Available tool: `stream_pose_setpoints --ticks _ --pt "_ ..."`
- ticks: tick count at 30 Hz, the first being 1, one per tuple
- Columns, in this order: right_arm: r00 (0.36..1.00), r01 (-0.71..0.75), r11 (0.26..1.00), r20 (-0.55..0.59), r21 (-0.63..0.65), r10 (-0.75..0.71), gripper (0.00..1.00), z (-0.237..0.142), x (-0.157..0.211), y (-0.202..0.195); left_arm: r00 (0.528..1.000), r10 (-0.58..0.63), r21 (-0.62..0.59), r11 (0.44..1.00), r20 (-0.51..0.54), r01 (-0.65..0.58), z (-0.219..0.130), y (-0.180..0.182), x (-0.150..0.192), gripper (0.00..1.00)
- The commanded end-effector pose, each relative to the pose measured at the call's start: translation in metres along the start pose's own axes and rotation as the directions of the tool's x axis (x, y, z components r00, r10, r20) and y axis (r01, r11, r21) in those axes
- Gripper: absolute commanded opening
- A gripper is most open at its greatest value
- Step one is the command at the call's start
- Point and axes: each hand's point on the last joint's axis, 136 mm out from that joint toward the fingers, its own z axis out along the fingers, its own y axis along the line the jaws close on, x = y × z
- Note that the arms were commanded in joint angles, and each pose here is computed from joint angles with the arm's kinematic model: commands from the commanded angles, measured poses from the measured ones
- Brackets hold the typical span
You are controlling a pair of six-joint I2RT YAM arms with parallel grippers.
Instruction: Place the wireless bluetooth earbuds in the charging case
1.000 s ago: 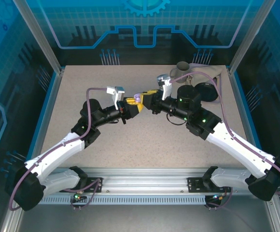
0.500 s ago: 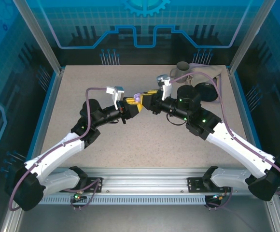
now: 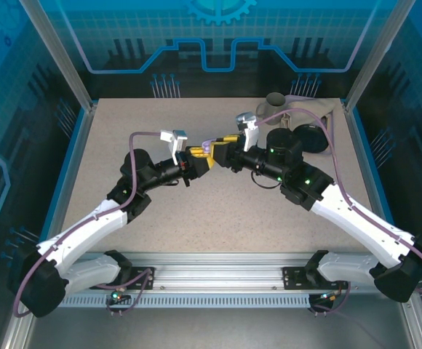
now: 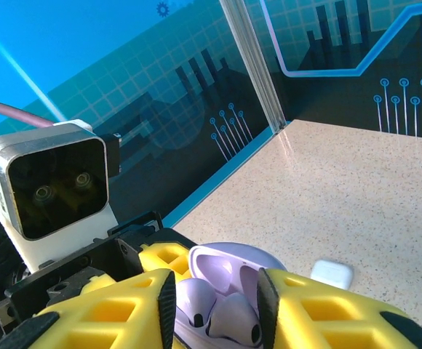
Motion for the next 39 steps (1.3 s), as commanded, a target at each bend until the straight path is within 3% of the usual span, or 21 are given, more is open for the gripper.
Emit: stream_pose_setpoints --ticks 1,12,19,27,39 --pt "1.0 0.024 1.0 0.008 -0.011 -0.024 0.4 -0.007 -0.007 0.01 0.997 0.055 0.06 0.996 0.06 -0.058 -0.003 -0.023 -0.026 0.15" --pt "0.996 0.084 0.994 0.032 0.073 -0.086 0.65 -0.026 -0.02 0.002 0.998 0.063 0.061 0.996 -0.005 -0.062 -0.003 -0.021 -0.009 0.15" --pt "0.995 0.09 0.981 0.019 0.171 -0.095 0.66 -0.046 -0.021 -0.023 0.996 0.073 0.09 0.994 -0.045 -0.068 -0.004 -0.027 -0.002 0.15" --pt "0.997 0.012 0.968 -0.079 0.251 0.008 0.66 -0.051 0.003 -0.069 0.991 0.107 0.155 0.983 -0.074 -0.095 -0.004 -0.042 -0.003 0.15" --pt "0.976 -0.055 0.986 -0.2 0.159 0.087 0.61 -0.041 0.031 -0.083 0.983 0.16 0.268 0.954 -0.09 -0.131 -0.003 -0.067 -0.003 0.15"
